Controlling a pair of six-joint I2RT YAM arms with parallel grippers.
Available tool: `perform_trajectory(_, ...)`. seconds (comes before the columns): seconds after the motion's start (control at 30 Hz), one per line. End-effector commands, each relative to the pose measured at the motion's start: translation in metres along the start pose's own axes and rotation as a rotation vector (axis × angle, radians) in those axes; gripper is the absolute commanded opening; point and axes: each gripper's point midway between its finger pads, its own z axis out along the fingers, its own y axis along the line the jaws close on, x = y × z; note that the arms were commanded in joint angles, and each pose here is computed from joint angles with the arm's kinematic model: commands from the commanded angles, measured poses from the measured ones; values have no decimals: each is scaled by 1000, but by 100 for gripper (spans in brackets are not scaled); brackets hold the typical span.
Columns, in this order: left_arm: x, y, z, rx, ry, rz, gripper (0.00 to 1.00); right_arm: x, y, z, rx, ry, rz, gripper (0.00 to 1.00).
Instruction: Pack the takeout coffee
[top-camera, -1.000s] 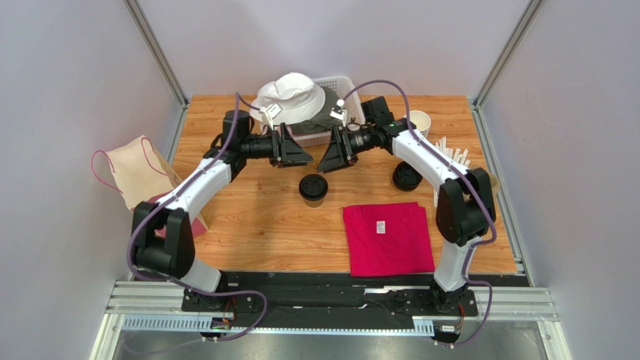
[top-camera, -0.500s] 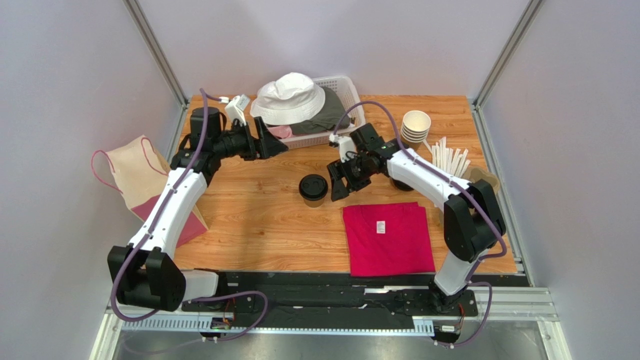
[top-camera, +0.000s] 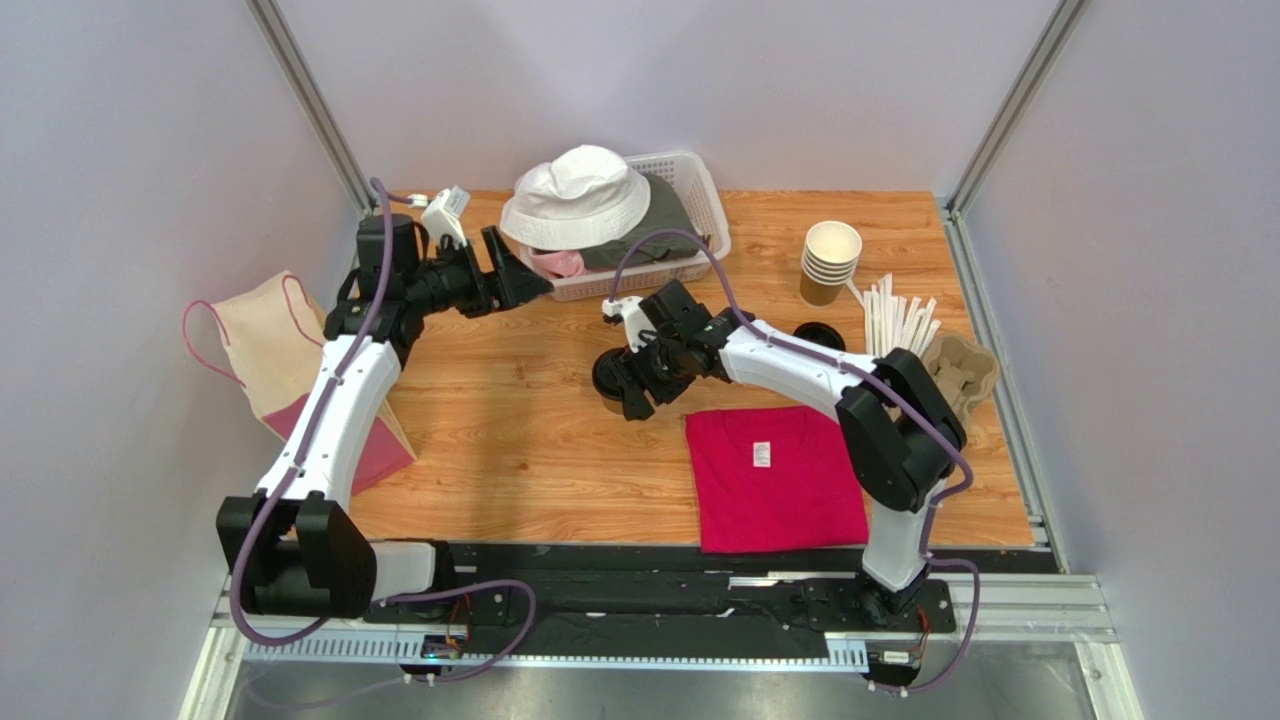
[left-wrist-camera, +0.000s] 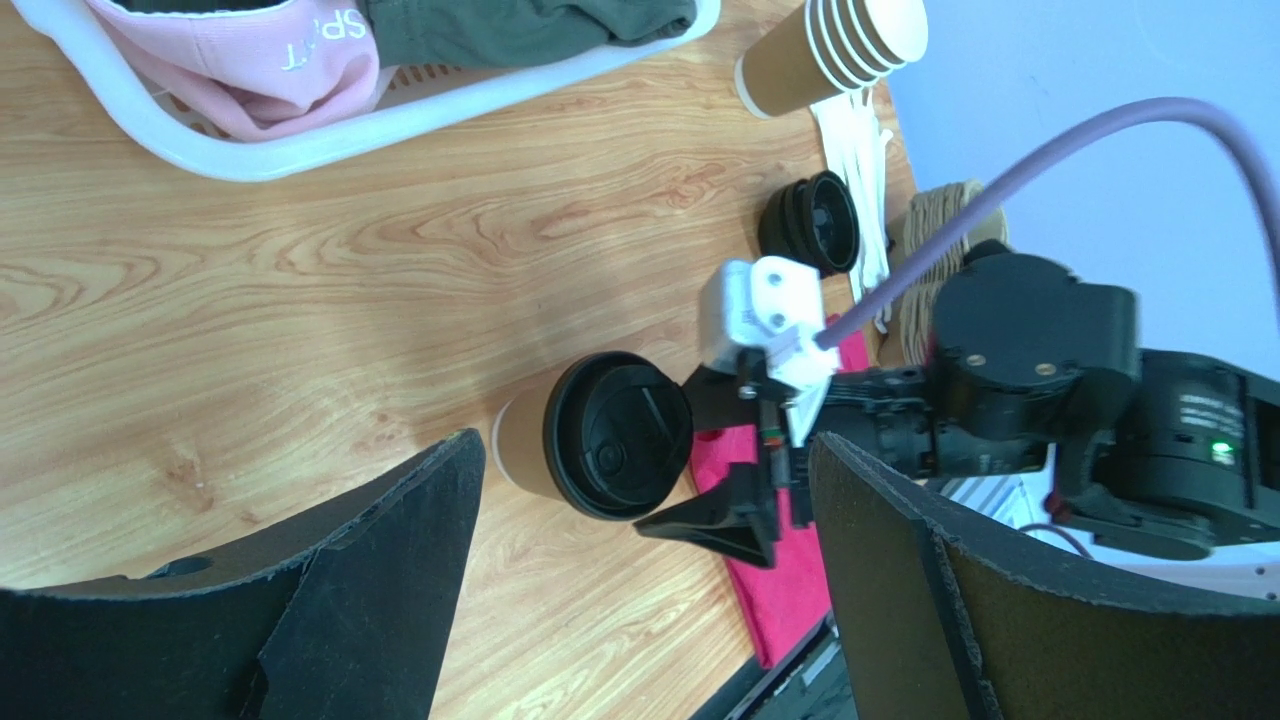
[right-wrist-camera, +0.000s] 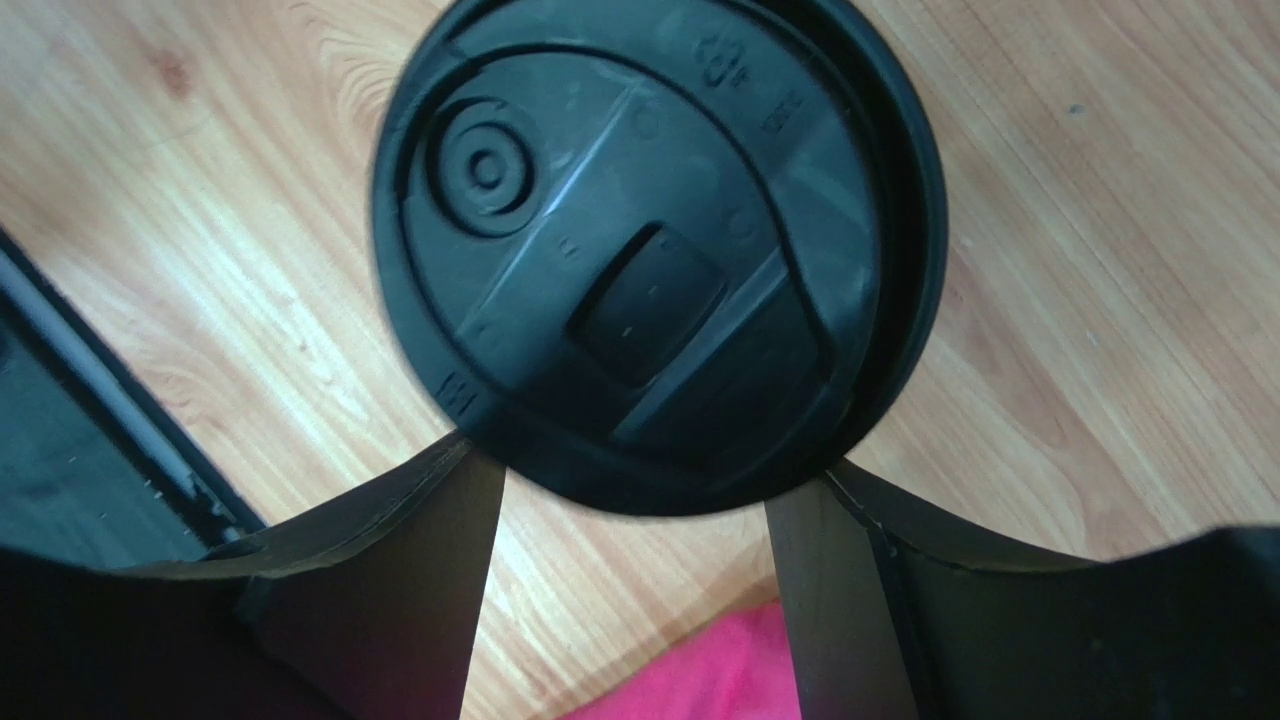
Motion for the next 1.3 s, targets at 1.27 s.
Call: perform_trajectory(1.27,-3,39,-5,-30,-42,-120,79,-118,-6,19,-53,-244,-19,70)
